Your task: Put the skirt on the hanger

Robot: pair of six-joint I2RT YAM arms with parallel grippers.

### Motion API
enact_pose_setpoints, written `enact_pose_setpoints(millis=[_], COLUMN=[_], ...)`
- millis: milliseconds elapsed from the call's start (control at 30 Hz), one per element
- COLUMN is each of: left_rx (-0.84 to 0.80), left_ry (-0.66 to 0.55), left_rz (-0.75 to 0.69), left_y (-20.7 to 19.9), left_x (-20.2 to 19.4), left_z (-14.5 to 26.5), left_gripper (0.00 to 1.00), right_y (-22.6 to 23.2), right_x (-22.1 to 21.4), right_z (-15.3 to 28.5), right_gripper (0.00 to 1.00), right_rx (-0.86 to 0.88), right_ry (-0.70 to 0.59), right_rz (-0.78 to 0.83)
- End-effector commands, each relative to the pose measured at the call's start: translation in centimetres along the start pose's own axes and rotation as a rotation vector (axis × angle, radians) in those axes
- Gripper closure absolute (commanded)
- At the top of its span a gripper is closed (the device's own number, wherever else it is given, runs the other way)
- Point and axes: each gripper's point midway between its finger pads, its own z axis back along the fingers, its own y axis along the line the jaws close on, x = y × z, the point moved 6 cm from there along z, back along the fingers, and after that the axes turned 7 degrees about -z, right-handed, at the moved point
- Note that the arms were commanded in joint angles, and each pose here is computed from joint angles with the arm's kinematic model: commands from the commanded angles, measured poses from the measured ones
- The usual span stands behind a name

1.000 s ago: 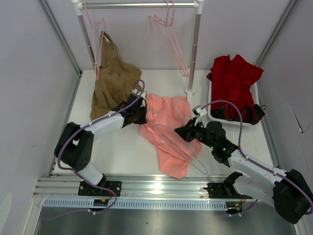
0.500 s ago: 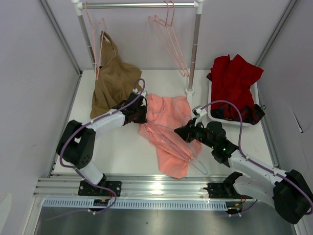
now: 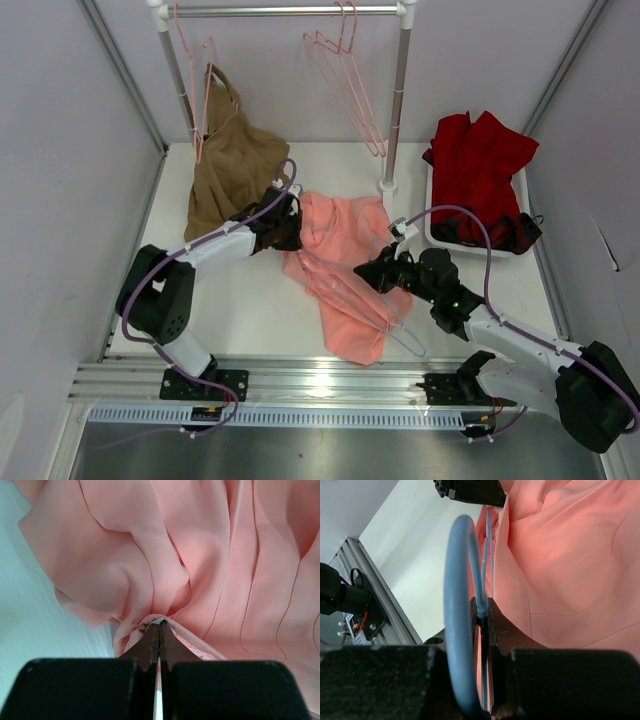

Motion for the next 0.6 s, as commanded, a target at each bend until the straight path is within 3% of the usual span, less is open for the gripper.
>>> enact_pose_setpoints(millis=[0, 567], left_rx=[-0.021, -0.049], left_ry=[-0.054, -0.056], left_rz=[-0.003, -0.028], left_y=[-0.1, -0.4], left_x=[1.9, 2.0], left_z=[0.2, 1.2], left_gripper=[1.0, 1.0], right_y=[0.3, 0.4], right_x=[0.7, 1.5], right_z=[-0.2, -0.8], right_gripper=[1.0, 1.0], right_rx=[0.01, 0.0], right_ry=[-0.04, -0.08], right_rz=[0.024, 0.037])
